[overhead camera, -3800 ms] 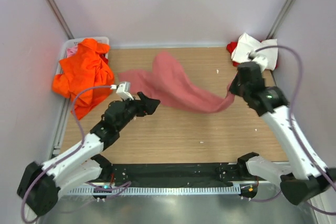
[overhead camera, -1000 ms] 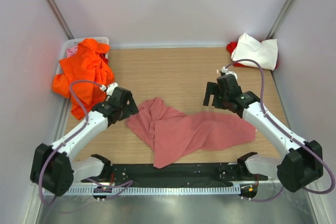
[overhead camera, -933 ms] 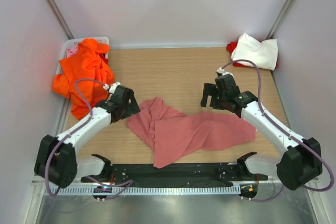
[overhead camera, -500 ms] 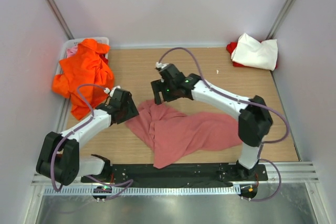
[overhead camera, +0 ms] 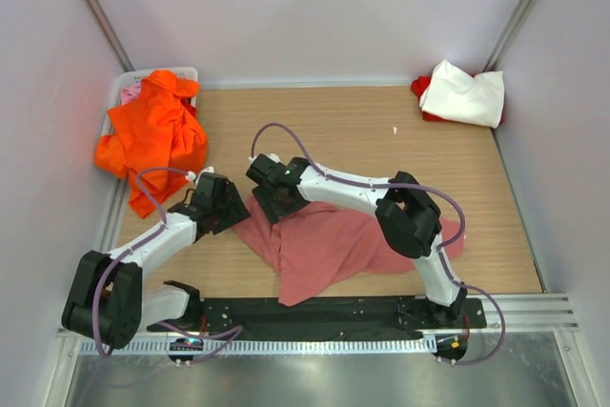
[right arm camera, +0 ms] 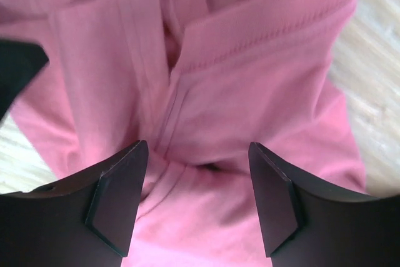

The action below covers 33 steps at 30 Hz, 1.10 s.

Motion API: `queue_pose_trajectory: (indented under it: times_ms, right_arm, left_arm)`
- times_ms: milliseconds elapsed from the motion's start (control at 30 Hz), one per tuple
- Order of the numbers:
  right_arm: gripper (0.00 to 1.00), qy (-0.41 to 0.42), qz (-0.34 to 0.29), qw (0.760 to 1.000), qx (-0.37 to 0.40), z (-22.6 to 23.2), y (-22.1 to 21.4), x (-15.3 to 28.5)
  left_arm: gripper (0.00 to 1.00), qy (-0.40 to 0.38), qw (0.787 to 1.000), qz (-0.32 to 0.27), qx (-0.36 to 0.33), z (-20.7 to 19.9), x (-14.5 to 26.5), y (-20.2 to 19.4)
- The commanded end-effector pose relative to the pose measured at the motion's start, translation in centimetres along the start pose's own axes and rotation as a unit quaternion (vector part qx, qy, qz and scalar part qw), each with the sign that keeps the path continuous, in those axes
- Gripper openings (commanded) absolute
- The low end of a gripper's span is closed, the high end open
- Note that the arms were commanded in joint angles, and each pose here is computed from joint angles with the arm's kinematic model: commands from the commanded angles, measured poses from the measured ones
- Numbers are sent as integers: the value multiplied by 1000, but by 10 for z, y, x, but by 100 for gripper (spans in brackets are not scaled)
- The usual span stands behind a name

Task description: Fold and stack the t-shirts

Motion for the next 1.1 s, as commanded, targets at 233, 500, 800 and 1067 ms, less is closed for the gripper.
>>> queue_pose_trajectory:
  times_ms: [233, 500, 800, 1067]
  right_arm:
    - [62, -4, -13, 1000, -14, 17, -34, 25]
    - [1, -45, -37, 998, -24, 2, -34, 57]
    - [1, -116, -63, 989, -61, -26, -125, 165]
    - [45, -70, 0, 977, -201, -21, -269, 179]
  left_arm:
    - [59, -58, 998, -23, 32, 1, 1, 9]
    - [52, -58, 998, -17, 34, 2, -2, 8]
    - [17, -55, 998, -19, 37, 4, -1, 9]
    - [13, -51, 997, -25, 42, 4, 4, 11]
Point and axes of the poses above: each gripper's point midway between its finger pads, its own x axis back along the fingers, its own z axis along the line the jaws close on, y = z × x, the point moved 8 cm from there along x, back along the fingers, and after that the axes turned 8 degrees about -x, right-handed, at the moved point
